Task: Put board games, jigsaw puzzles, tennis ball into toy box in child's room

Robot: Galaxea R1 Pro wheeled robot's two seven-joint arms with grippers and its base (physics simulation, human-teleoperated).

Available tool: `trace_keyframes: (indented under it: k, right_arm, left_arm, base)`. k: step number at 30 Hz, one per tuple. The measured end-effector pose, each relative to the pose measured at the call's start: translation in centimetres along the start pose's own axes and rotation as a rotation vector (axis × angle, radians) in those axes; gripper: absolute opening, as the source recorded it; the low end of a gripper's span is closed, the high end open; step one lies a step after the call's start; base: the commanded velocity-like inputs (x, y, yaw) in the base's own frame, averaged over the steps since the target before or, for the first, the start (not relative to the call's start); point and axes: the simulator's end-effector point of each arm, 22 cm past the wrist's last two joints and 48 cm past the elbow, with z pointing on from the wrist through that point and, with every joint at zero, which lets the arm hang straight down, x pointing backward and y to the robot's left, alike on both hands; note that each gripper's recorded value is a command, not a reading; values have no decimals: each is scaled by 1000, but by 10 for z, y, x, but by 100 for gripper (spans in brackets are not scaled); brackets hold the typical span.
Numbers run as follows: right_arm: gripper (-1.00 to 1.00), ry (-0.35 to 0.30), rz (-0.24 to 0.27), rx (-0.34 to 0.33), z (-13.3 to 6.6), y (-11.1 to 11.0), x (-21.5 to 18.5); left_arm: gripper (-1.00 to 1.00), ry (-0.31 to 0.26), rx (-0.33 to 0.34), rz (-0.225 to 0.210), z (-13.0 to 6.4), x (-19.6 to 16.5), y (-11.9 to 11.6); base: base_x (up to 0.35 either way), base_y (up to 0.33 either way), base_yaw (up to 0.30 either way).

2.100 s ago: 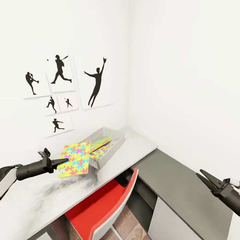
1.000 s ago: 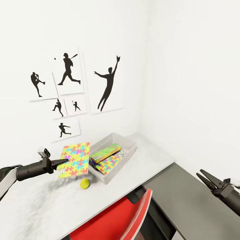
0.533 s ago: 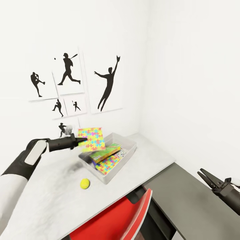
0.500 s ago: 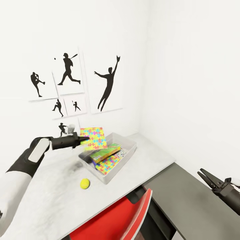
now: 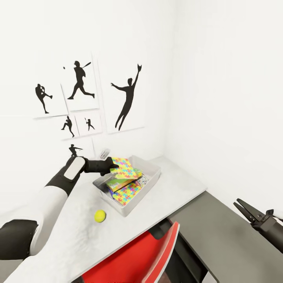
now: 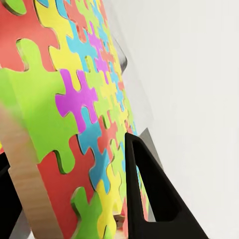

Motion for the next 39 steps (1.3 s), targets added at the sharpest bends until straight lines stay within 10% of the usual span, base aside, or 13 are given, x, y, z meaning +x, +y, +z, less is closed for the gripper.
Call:
trace_keyframes:
  k: [39]
  right_arm:
    - [100, 23, 30, 27, 3, -20, 12]
  left_arm:
    - [-100, 11, -53, -39, 49, 22, 23]
  base:
    - [0, 0, 0]
